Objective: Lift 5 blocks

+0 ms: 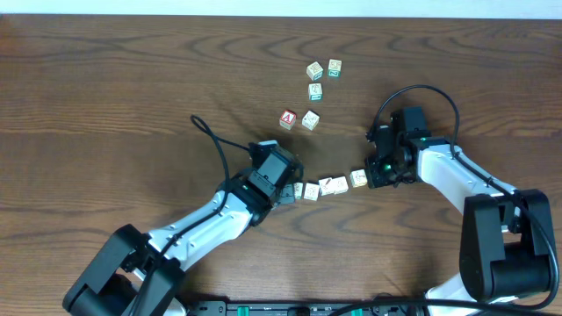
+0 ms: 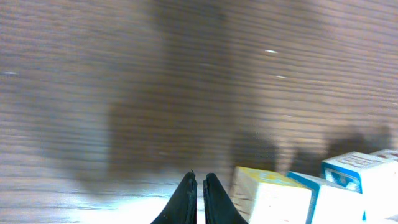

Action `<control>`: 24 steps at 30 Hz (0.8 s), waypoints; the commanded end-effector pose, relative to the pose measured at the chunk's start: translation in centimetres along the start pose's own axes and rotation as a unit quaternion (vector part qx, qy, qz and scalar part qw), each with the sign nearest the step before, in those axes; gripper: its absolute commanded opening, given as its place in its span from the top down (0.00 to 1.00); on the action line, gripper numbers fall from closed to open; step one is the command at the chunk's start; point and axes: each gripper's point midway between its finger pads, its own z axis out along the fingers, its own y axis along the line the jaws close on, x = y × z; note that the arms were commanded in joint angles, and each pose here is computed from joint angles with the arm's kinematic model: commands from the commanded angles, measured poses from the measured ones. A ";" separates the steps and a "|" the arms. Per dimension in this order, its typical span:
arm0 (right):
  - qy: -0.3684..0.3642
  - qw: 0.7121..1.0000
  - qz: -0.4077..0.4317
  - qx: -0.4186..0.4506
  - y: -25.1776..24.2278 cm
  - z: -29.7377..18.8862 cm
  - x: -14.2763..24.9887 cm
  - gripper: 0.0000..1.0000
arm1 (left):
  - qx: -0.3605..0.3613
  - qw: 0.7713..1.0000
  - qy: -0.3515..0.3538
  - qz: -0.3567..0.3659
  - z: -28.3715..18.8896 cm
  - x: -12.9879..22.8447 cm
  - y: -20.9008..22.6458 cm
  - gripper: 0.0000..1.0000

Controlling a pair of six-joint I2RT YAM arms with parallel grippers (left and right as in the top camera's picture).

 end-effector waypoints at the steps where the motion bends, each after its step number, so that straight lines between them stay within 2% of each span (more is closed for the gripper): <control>1: 0.017 1.000 -0.016 -0.019 1.3 0.5 0.8 0.99 | -0.001 1.000 0.008 0.001 0.3 1.0 -0.2 0.92; 15: 0.058 0.998 -0.007 -0.024 2.8 0.7 2.7 0.99 | -0.001 1.000 0.010 -0.018 0.3 1.3 -0.4 0.92; 24: 0.076 0.997 -0.030 -0.015 4.0 1.0 3.6 0.99 | -0.004 0.999 0.013 -0.032 0.4 1.5 -0.2 0.92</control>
